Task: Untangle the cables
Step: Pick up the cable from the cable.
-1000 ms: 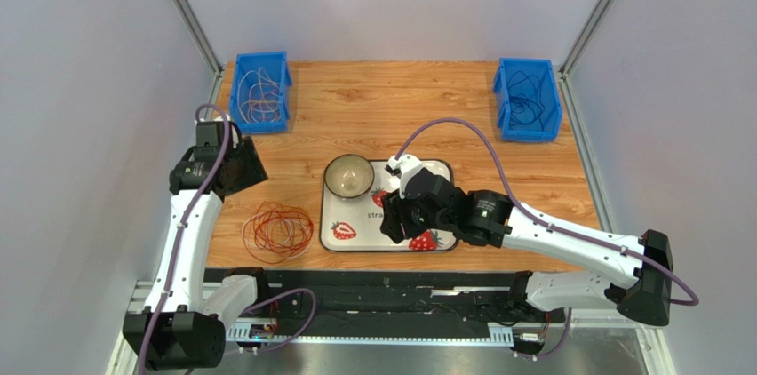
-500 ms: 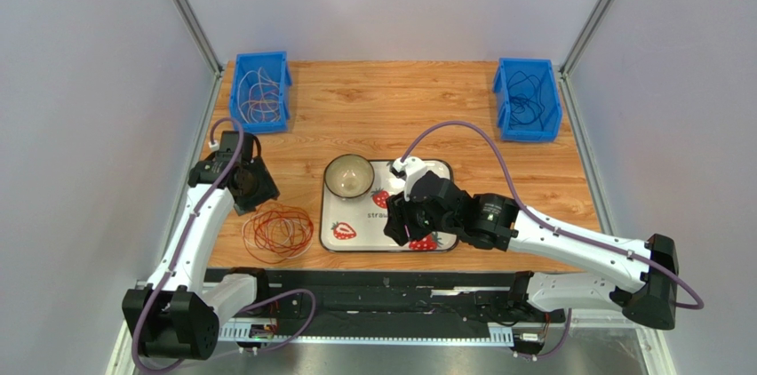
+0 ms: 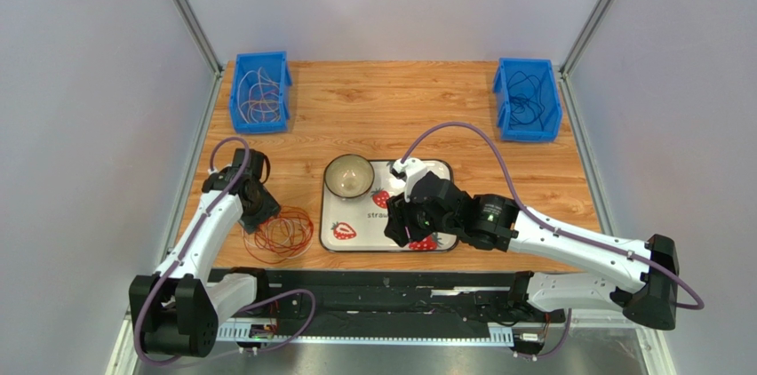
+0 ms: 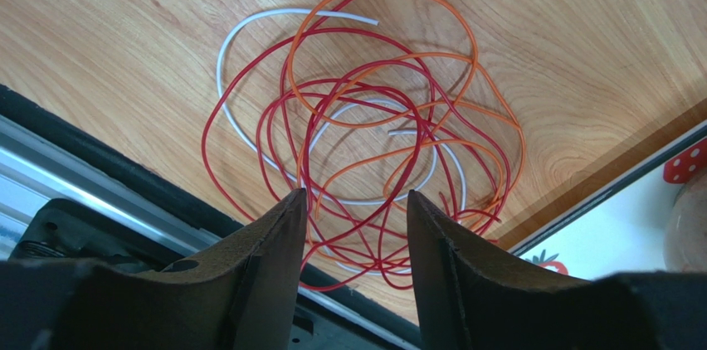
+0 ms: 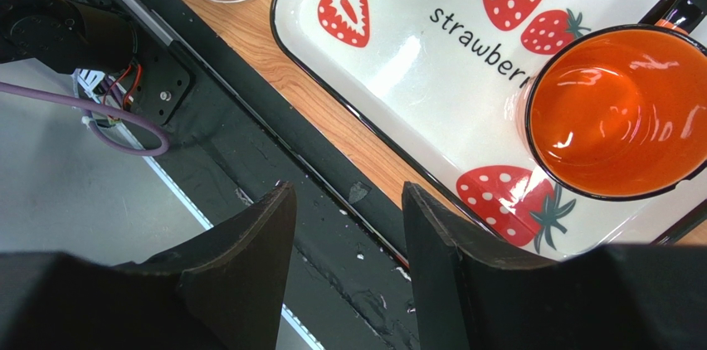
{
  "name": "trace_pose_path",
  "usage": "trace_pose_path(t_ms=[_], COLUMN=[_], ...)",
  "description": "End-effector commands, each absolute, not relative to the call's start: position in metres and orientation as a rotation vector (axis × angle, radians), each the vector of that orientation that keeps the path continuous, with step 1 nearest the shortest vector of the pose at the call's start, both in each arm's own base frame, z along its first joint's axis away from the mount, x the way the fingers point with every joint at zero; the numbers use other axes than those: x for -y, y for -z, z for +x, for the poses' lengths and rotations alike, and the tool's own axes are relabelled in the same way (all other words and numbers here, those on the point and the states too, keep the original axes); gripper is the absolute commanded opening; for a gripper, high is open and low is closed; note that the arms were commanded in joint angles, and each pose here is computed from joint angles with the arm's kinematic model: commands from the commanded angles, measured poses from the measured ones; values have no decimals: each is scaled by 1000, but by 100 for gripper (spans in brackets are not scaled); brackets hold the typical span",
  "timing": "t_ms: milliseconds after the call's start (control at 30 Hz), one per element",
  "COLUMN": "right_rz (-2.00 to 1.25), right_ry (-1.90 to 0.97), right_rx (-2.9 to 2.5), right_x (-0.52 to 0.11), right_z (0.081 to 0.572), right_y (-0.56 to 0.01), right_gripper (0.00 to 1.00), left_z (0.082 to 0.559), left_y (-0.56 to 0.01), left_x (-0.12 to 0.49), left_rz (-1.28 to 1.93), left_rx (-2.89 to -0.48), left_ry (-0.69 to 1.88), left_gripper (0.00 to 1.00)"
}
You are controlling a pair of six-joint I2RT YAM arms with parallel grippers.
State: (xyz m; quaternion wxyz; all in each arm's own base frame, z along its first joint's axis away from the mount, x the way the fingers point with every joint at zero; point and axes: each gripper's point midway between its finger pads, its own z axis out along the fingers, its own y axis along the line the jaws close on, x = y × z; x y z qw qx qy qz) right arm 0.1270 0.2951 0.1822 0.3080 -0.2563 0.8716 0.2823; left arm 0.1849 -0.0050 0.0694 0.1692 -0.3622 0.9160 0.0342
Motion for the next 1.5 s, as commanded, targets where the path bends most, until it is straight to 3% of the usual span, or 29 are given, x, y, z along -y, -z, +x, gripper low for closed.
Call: trace_pose_path(t_ms=[0,33,67,100,133,167,800,1167,1467], right_rz=[-664,-664,-665,-667,-668,-671,-675,-674,-653], right_ry=[-768,-764,-761,-758,-753,-752,-656,-676,-747], right_rx=[-2251,-2250,-2250,-2252,-2255,-2253,-2251,-2258,-2263], right_x=[-294,-293,-293,-293,-292,-293,-288,-296,-305], right_z=[131,131,131,131,131,131,142,142,138], right_y=[-193,-193,-192,-191,-190,-191,-188,-192,-198], right_gripper=[54,54,54,54,54,54,54,54,53], left_z=[199,199,201,205,206,210,398,368,362], left_y=[-68,-66,-65,-65,-63,-63,-170,-220,-359], left_x=[6,7,7,9,10,10,12,32,65], left_rz=[-1059,-1046,-1042,-1034,-1028,-1019,-826,-745,-397], left_rx=[-2536,-2541,-2542,-2533,-2537,-2532,-2289,-2285,-2167], left_ry=[-63,-59,-52,-33,-28,-20,53,217,452], left_gripper=[49,42,20,9,1,0,0,0,0])
